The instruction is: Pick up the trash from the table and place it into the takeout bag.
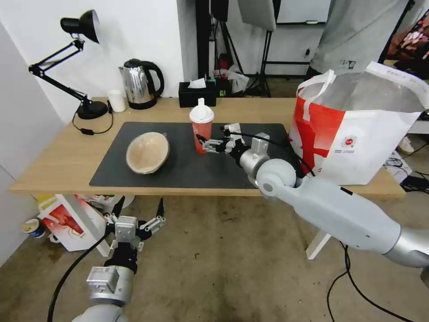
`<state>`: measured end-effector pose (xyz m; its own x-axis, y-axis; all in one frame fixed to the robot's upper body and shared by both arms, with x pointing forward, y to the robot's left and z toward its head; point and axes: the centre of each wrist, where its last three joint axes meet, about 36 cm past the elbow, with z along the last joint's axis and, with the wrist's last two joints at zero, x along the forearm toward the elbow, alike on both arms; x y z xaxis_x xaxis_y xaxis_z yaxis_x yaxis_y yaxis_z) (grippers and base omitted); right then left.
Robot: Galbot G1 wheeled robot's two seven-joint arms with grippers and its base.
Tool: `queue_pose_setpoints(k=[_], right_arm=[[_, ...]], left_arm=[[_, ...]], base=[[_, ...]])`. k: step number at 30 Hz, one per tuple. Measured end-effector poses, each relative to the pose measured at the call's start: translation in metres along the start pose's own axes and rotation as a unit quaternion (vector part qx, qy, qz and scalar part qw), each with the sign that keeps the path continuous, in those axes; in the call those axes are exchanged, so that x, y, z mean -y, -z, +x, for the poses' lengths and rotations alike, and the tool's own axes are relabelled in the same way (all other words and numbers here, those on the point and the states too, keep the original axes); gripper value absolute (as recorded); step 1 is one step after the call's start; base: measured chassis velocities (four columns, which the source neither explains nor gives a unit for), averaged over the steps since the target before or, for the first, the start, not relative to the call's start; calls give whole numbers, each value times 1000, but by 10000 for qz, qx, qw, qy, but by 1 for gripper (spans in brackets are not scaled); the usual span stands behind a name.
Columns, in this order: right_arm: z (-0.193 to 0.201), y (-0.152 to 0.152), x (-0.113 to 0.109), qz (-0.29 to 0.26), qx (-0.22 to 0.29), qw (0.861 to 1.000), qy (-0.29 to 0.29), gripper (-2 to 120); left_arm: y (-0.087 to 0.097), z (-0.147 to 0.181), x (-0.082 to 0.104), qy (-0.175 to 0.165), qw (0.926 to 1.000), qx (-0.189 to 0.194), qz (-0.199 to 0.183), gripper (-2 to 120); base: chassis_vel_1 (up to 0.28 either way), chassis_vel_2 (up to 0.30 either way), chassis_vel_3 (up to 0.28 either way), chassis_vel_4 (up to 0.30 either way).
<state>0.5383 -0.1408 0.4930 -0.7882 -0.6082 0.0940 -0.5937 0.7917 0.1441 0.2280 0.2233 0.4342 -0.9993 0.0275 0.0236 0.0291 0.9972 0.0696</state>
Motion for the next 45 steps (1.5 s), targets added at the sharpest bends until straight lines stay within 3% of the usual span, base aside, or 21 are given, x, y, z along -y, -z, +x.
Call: queue_pose_setpoints(k=[20,31,45], right_arm=[[-28,-14,23,231,-94,9996,-165,100],[-35,-26,18,156,-70,9997,-168,99],[-51,-30,23,72,-74,9998,-146,64]], left_arm=[[0,0,0,0,10000,0,0,100],[0,0,0,0,10000,0,0,100],[0,0,0,0,10000,0,0,100]], base=[[0,0,0,0],[0,0,0,0],[0,0,0,0]])
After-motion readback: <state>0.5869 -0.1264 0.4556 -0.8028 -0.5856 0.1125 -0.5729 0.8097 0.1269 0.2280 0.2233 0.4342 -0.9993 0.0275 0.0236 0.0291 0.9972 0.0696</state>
